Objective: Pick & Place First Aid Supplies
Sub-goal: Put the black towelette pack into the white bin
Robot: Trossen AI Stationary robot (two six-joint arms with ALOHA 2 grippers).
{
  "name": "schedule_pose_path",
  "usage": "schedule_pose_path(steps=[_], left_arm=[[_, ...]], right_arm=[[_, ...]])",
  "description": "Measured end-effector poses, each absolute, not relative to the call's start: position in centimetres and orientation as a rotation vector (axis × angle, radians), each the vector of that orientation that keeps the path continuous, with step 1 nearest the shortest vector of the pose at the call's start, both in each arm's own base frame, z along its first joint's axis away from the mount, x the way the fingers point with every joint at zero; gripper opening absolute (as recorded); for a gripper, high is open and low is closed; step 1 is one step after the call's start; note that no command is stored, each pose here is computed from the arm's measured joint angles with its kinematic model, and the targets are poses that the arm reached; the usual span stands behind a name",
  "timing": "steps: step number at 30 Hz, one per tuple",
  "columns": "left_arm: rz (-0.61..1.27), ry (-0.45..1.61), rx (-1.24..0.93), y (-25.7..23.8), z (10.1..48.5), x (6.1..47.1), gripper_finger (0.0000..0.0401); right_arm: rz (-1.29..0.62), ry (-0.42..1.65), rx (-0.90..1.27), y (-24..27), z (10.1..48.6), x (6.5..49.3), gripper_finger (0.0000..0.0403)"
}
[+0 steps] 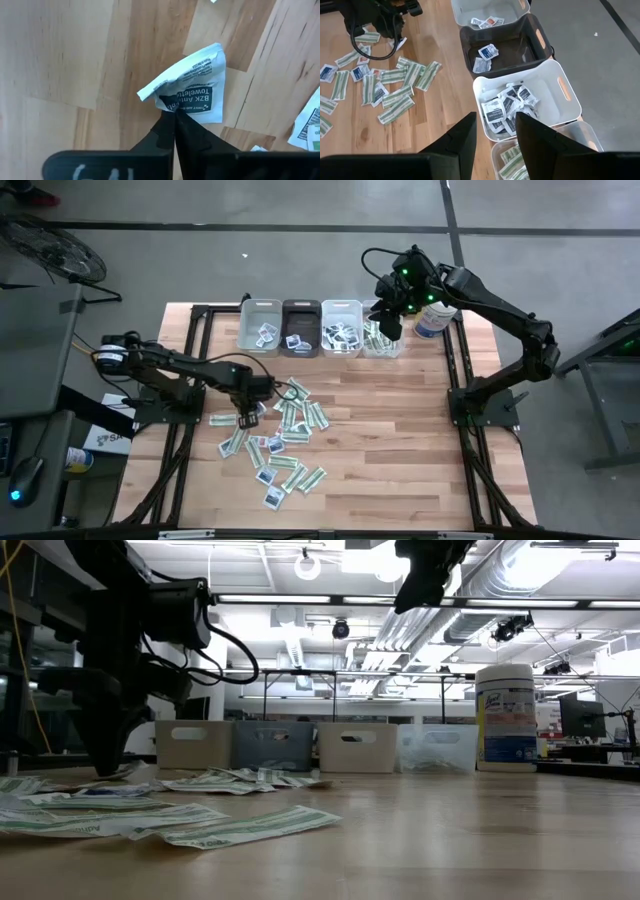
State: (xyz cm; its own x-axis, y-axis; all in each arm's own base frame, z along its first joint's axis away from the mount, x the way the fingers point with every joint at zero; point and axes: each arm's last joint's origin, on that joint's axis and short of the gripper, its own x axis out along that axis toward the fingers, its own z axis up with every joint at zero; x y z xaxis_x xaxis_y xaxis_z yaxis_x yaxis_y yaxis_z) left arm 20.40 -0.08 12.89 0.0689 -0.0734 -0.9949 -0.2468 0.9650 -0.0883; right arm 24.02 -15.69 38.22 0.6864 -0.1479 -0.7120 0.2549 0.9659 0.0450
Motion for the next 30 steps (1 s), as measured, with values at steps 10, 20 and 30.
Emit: schedule_pose_path(steps=[10,20,30], left_arm=[[0.160,1.358,-0.183,0.1,16.6,21.8,0.0000],[0.346,1.100,-0.086,0.8,21.6,25.0,0.0000],[0.638,0.790,0.043,1.8,26.6,27.4,0.0000]], right_arm=[[-0.197,0.777,0.140,-15.7,38.1,24.1,0.0129],[0.013,0.623,0.270,-15.0,32.4,26.9,0.0129],[0.102,0.402,0.243,-11.5,28.0,29.7,0.0129]])
